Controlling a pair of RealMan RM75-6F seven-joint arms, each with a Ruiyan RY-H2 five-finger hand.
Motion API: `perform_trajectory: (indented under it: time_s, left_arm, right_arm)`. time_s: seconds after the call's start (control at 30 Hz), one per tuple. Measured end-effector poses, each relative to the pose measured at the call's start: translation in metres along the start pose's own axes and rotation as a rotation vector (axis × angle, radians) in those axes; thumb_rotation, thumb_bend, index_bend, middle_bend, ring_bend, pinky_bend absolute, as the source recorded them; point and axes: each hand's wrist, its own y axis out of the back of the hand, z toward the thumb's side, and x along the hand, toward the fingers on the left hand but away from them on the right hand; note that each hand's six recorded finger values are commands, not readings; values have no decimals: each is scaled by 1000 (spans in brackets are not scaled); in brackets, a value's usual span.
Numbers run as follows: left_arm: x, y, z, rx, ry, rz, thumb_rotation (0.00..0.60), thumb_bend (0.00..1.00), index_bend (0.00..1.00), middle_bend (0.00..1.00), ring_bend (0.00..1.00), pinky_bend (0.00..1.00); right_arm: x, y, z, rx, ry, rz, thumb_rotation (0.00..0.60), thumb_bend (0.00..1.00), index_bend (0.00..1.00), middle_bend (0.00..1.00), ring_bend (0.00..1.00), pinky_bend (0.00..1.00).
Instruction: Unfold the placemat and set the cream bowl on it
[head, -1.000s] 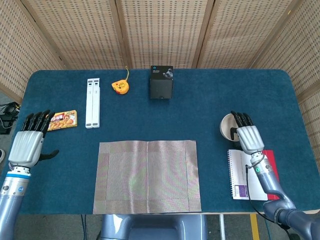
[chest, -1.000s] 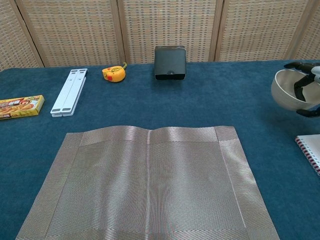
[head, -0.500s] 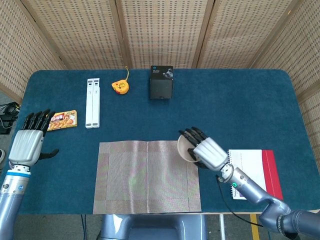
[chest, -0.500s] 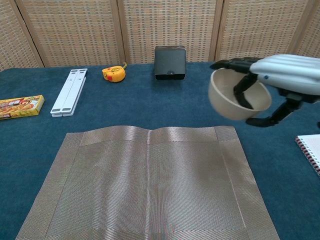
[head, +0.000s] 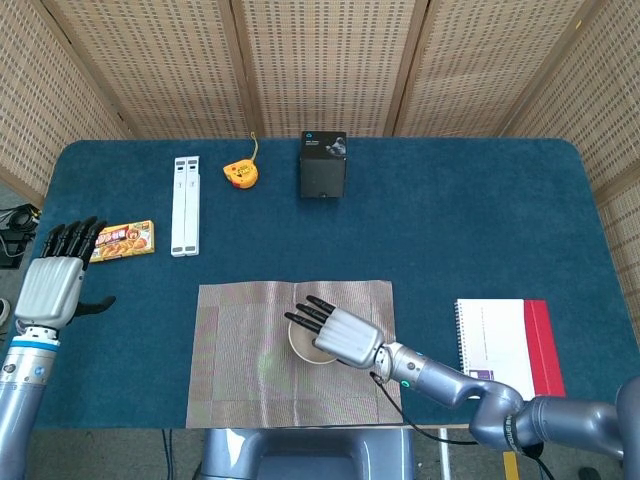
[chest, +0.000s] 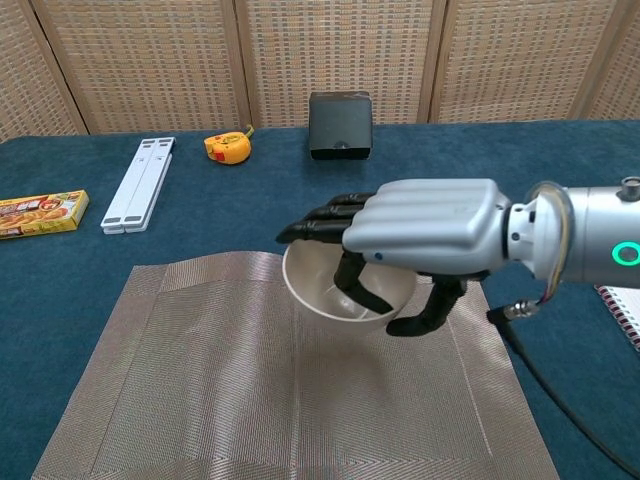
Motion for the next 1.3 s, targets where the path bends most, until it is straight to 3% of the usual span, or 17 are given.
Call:
perform_trajectory:
  time_s: [0.27,0.73,0.8,0.87,0.97,1.07,1.3]
  left_arm:
    - [1,1,-2,-10,4,-6,600,0,0,0,0,0]
    - [0,5,-6,-30,7,-6,600,0,0,0,0,0]
    - [0,6,-6,-33,7,-2,600,0,0,0,0,0]
    - [-1,7,-7,-36,8,1,600,0,0,0,0,0]
    - [-1,8,-8,-41,10,5,600,0,0,0,0,0]
    - [-2,9,-8,-45,8,8,600,0,0,0,0,0]
    - [-4,12,-9,-56,0,15,600,0,0,0,0,0]
  right_arm:
    - [-25,-14,30,44,76,51,600,475,695,0,0,0]
    - [-37,-27,45,78,111,63,600,471,682,0,0,0]
    - [-38,-29,45,88,115,64,600,403,593,0,0,0]
    - [-37,-30,45,102,117,64,600,186,347,0,0,0]
    - [-37,-29,44,101,113,64,600,4,113,0,0,0]
    - [-35,-27,42,107,105,57,600,0,35,0,0,0]
    - [-20,-19,35,137,88,35,600,0,0,0,0,0]
